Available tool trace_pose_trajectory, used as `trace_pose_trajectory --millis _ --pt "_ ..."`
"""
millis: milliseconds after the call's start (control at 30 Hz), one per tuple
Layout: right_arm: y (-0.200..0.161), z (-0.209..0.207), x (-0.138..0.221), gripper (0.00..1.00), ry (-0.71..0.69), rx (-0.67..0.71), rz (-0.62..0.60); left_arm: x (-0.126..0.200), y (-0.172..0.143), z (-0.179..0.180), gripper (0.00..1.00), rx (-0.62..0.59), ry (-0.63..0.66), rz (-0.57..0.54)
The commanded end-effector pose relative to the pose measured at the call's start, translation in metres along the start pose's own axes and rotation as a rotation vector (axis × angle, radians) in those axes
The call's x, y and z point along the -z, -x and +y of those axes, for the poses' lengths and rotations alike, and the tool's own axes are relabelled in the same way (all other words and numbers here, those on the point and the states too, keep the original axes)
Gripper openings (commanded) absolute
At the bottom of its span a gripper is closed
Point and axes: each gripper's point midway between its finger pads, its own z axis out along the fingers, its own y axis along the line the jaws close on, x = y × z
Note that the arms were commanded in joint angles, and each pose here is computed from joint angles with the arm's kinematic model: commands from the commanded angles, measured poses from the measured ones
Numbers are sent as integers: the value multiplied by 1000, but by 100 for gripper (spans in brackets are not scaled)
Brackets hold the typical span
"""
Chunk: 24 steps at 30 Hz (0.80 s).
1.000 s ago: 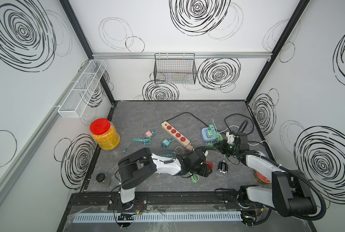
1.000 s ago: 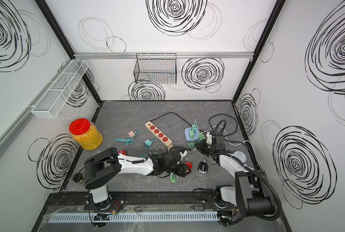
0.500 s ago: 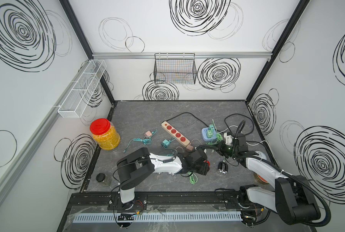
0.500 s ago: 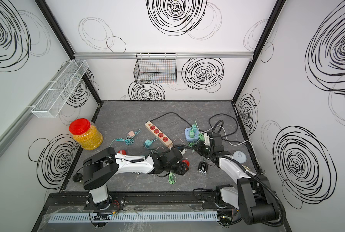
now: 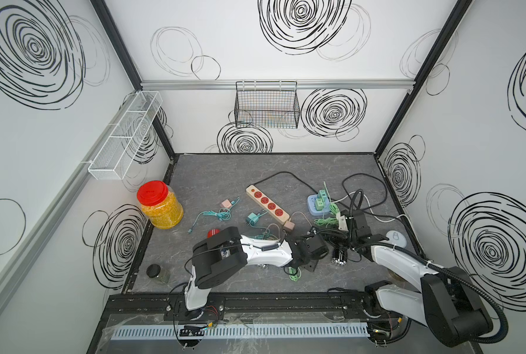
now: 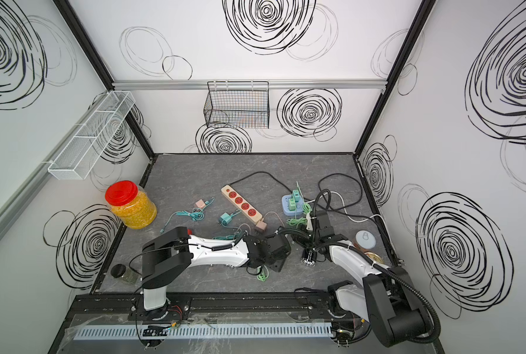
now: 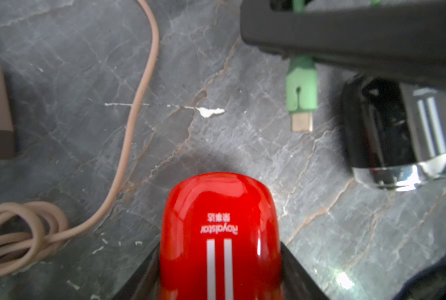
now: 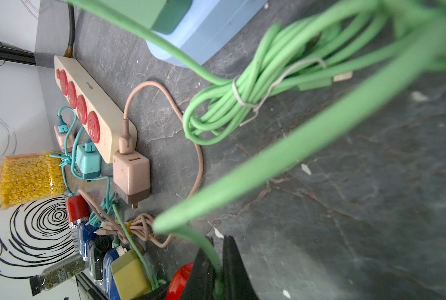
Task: Unplug the electric shaver
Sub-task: Place the electric shaver at the center of the board.
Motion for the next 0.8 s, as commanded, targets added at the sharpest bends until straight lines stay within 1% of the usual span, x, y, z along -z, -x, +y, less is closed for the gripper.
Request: trace_pose_trajectory --millis 0,67,100,200,233,400,533,600,767 --pt "-4 -7 -4 11 -30 4 16 0 -2 -2 40 -25 22 4" --pt "-5 -6 -6 11 -32 8 25 0 -4 -1 44 -19 28 4" --pt "-6 -6 -7 11 -35 12 28 0 -4 1 48 -16 33 3" --pt "-10 -7 -8 12 -44 19 41 1 -5 7 66 -4 48 0" --pt "-12 -7 -9 13 -47 23 46 2 -3 7 70 -2 44 -3" --pt "-18 -8 -9 20 -53 29 60 9 5 8 83 14 31 -27" --pt "-18 -7 -4 32 -56 36 50 20 18 7 85 49 -12 -71" --pt "-16 -4 1 36 -54 43 39 28 28 7 85 72 -37 -100" --pt "-7 2 19 40 -81 71 -3 49 58 10 85 113 -83 -173"
